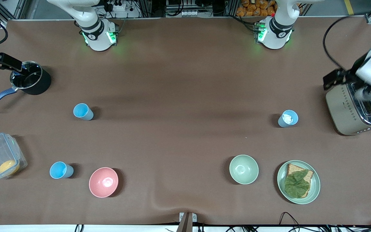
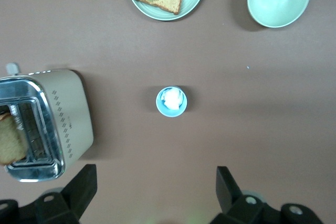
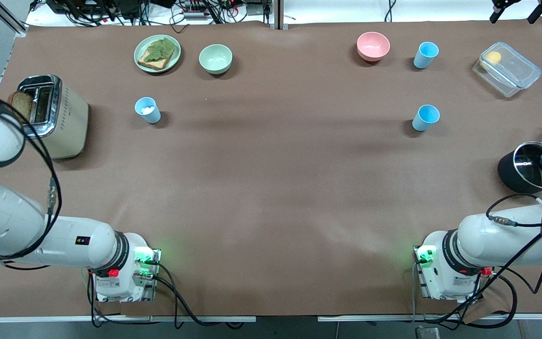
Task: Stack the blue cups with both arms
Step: 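Move the left gripper to a blue cup while the right gripper reaches another, then grasp the blue cups with the left and right grippers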
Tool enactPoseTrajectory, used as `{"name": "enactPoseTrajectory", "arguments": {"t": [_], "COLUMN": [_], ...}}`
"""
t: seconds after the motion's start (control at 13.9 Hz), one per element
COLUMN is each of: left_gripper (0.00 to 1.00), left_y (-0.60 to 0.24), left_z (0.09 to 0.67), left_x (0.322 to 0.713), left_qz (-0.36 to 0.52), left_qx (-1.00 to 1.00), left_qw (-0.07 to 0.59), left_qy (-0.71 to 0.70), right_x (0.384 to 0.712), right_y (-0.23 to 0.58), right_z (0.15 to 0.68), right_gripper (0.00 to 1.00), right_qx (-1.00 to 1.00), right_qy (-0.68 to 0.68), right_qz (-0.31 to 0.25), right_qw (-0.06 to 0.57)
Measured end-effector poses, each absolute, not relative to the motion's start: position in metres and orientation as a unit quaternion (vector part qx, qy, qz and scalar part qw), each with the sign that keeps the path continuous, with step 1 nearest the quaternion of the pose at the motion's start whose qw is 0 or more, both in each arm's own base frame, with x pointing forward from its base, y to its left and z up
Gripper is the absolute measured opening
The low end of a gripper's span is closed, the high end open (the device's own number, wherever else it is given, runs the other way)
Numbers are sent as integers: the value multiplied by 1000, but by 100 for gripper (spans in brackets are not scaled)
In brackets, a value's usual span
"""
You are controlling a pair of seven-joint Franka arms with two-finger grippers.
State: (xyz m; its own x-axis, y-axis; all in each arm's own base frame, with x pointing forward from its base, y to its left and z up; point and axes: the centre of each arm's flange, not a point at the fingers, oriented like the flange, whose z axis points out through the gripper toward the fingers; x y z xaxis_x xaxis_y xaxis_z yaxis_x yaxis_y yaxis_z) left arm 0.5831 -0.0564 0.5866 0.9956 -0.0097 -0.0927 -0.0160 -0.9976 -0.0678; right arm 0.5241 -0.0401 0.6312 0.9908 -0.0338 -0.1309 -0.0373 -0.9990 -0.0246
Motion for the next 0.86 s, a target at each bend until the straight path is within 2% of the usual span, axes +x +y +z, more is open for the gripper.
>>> {"name": "enactPoseTrajectory", "arguments": {"t": [0.22,0.36,0.65,0.86], "left_gripper": [100,100,100,98], "left_y": [-50,-36,-15,-15], "left_z": [503,444,340,286], "left_x": [607,607,584,566], "left_qz": [56,54,46,36], "left_qx": [-998,-998,-999,-999], "left_qw": [36,33,27,23], "left_qy": [5,-3,-8,-5], "right_x": [532,543,559,561], "right_y": [-44,-53,-59,-60], "right_z": [615,593,526,468], "right_gripper": [100,100,100,100], "right_qx": [-997,-996,-994,-993], "right_qy": [21,28,33,33], "right_qz": [78,83,100,112], "right_qw": [9,7,6,6]}}
